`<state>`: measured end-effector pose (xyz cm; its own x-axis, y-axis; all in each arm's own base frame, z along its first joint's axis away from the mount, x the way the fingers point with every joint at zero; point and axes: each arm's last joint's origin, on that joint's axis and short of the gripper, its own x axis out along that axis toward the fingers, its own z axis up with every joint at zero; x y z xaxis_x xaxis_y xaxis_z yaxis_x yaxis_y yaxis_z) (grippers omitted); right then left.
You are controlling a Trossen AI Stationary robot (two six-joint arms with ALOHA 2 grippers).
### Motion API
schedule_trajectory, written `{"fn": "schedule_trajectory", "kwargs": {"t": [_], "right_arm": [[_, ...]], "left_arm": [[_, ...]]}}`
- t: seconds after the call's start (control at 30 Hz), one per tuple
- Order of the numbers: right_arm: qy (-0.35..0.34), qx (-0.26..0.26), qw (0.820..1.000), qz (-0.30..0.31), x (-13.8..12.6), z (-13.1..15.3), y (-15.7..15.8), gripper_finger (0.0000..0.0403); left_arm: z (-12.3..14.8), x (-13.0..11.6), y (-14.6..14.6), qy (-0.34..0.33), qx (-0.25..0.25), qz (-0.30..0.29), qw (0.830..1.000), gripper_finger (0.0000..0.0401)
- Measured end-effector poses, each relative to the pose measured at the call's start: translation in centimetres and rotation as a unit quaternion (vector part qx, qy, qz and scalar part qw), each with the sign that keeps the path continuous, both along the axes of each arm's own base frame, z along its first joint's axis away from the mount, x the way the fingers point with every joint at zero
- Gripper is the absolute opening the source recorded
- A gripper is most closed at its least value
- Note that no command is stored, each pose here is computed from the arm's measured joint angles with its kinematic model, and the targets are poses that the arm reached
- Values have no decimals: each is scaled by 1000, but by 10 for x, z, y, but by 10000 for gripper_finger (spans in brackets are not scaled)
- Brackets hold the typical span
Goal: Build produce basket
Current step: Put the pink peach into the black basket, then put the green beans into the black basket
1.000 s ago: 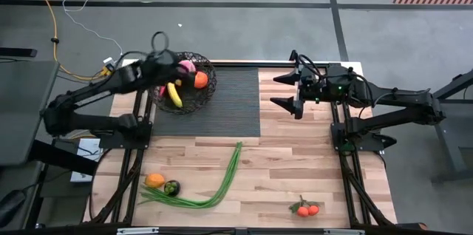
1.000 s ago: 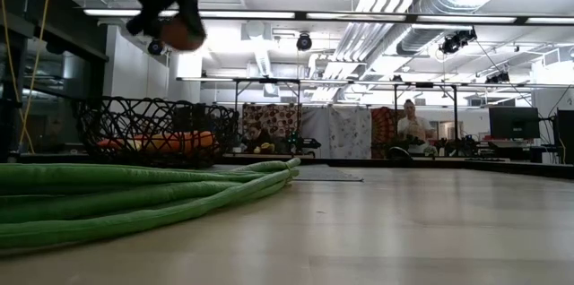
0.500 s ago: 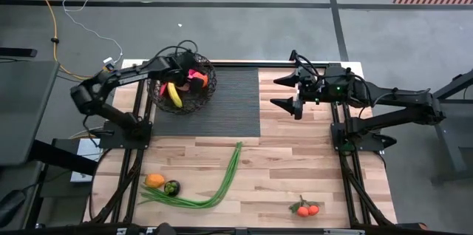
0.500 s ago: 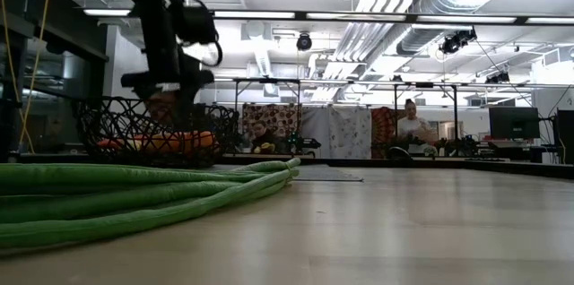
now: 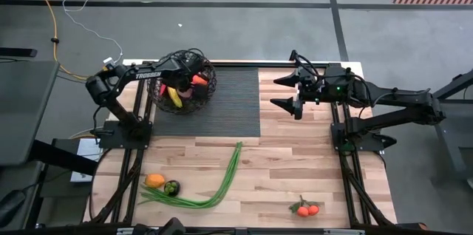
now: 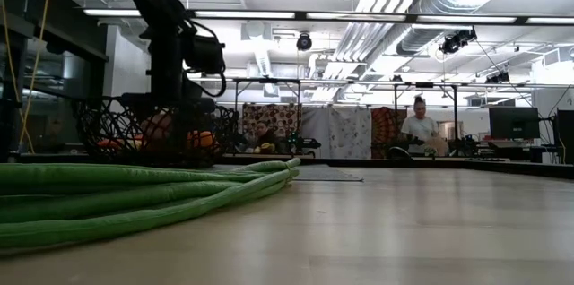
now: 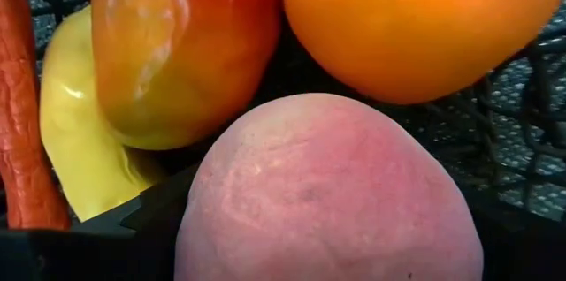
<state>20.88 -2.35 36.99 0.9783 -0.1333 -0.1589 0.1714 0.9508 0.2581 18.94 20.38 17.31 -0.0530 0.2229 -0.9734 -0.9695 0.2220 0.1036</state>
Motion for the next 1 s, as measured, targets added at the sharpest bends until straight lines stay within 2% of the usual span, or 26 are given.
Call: {"fn": "schedule_trajectory", "kwargs": {"t": [0.23, 0.47, 0.57, 0.73, 0.9, 1.0], "right_arm": [[0, 0, 1000, 0, 0, 0, 0, 397], [0, 1, 1000, 0, 0, 0, 0, 397], [0, 1, 1000, 0, 0, 0, 0, 397], [0, 1, 1000, 0, 0, 0, 0, 397], [0, 1, 1000, 0, 0, 0, 0, 397], [0, 2, 1000, 0, 0, 0, 0, 397]], "left_arm": [[0, 0, 1, 3, 5, 2, 1000, 327], [0, -4, 4, -16, -13, -3, 1000, 386], [7, -7, 7, -33, -17, -12, 999, 395], [40, -8, 18, -65, 16, -3, 998, 395], [92, -9, 24, -112, 80, -13, 990, 395], [127, -8, 12, -158, 123, -39, 979, 395]]}}
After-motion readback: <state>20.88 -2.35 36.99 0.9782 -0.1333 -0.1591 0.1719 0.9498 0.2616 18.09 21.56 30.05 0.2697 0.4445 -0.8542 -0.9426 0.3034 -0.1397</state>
